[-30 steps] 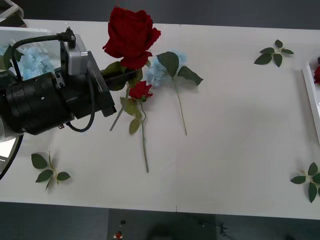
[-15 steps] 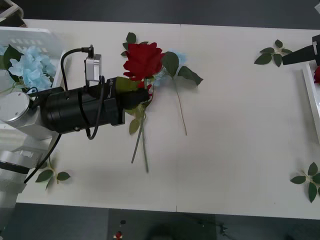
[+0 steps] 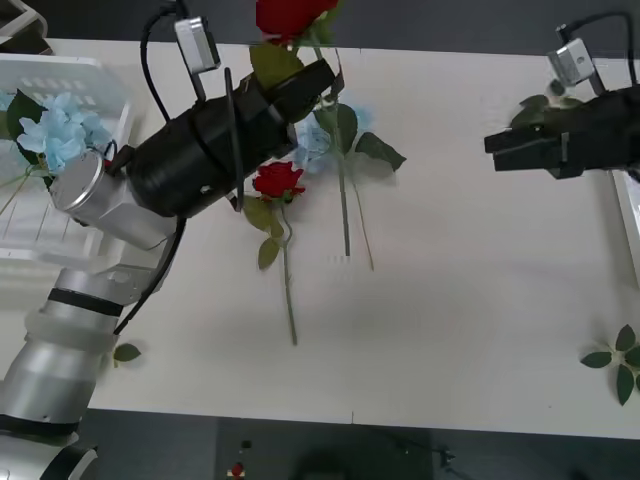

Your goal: Put the red flowers into the right box and the blue flowers into the left box

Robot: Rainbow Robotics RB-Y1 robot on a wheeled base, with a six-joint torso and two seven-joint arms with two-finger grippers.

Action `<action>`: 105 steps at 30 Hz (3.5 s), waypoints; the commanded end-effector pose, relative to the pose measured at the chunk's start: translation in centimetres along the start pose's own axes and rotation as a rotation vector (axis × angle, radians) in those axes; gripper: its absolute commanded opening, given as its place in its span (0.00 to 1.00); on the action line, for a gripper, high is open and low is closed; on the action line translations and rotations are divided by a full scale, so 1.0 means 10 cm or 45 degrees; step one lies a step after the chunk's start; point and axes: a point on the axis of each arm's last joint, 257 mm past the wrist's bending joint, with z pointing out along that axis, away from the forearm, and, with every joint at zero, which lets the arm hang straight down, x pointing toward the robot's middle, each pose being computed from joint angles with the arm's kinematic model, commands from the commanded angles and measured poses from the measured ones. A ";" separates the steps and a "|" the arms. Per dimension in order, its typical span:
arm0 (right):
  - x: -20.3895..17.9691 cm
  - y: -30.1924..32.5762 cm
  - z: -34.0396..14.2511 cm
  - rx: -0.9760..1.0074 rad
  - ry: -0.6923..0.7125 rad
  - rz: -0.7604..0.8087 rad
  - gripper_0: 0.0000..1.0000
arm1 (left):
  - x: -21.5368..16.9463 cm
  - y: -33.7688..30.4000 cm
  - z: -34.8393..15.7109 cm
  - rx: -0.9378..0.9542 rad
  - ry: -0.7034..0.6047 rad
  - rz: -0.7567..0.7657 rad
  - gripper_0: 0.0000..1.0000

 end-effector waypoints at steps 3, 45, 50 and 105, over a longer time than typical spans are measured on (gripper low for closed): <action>0.11 0.38 0.25 -0.105 -0.039 -0.008 1.00 | 0.04 -0.07 0.41 -0.020 -0.031 -0.052 0.00; 0.25 0.81 1.19 -0.216 -0.179 0.004 0.00 | 0.66 -0.03 0.84 -0.130 0.109 -0.035 0.00; 0.24 0.81 1.19 -0.218 -0.183 0.007 0.00 | 0.66 0.00 0.82 -0.140 0.114 -0.027 0.00; 1.15 -1.58 -4.36 1.874 0.033 0.542 0.00 | 1.22 1.90 -1.31 -1.270 1.059 -0.130 0.76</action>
